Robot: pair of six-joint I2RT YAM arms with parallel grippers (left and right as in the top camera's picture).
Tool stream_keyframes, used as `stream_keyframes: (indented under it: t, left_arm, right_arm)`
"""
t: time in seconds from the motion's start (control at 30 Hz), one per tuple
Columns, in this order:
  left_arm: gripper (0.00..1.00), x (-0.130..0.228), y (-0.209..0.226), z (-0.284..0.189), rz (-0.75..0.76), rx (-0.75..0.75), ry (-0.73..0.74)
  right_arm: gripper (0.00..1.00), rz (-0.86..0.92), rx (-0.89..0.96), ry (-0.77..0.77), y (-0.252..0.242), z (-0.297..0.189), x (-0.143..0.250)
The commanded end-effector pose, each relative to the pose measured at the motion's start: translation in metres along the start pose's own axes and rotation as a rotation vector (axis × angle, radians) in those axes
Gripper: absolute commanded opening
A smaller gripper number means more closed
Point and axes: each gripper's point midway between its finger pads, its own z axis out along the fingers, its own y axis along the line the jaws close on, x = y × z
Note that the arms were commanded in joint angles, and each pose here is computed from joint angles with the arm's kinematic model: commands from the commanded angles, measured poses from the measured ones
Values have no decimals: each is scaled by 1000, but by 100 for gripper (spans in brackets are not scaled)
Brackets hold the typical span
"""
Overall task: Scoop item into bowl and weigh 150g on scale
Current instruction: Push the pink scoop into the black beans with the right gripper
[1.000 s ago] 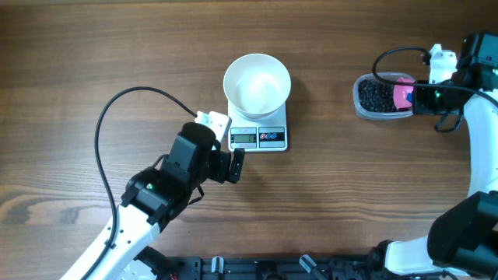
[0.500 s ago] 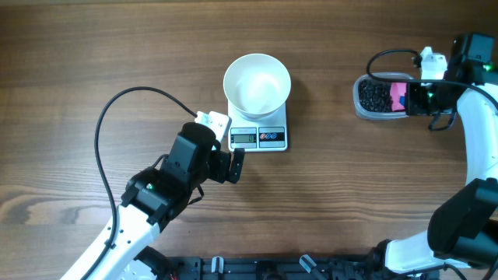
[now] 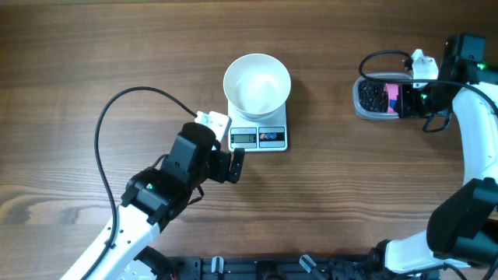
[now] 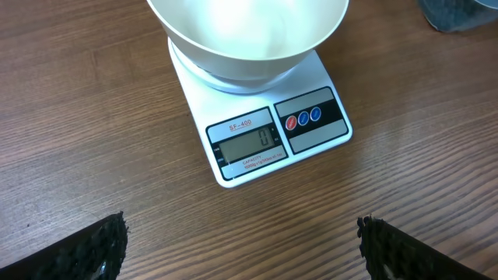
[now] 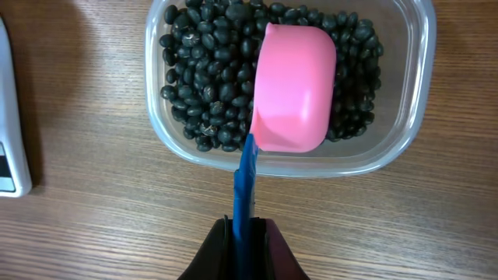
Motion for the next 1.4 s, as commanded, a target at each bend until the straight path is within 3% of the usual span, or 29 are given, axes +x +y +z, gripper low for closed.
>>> stream_keyframes:
  t: [0.0, 0.37, 1.37]
  left_arm:
    - [100, 0, 4, 1, 16, -17, 0]
    - [100, 0, 4, 1, 16, -17, 0]
    - [100, 0, 4, 1, 16, -17, 0]
  right_arm:
    - [4, -4, -127, 3, 19, 7, 2]
    - [4, 68, -158, -47, -1, 1, -1]
    - [4, 89, -208, -71, 6, -1, -6]
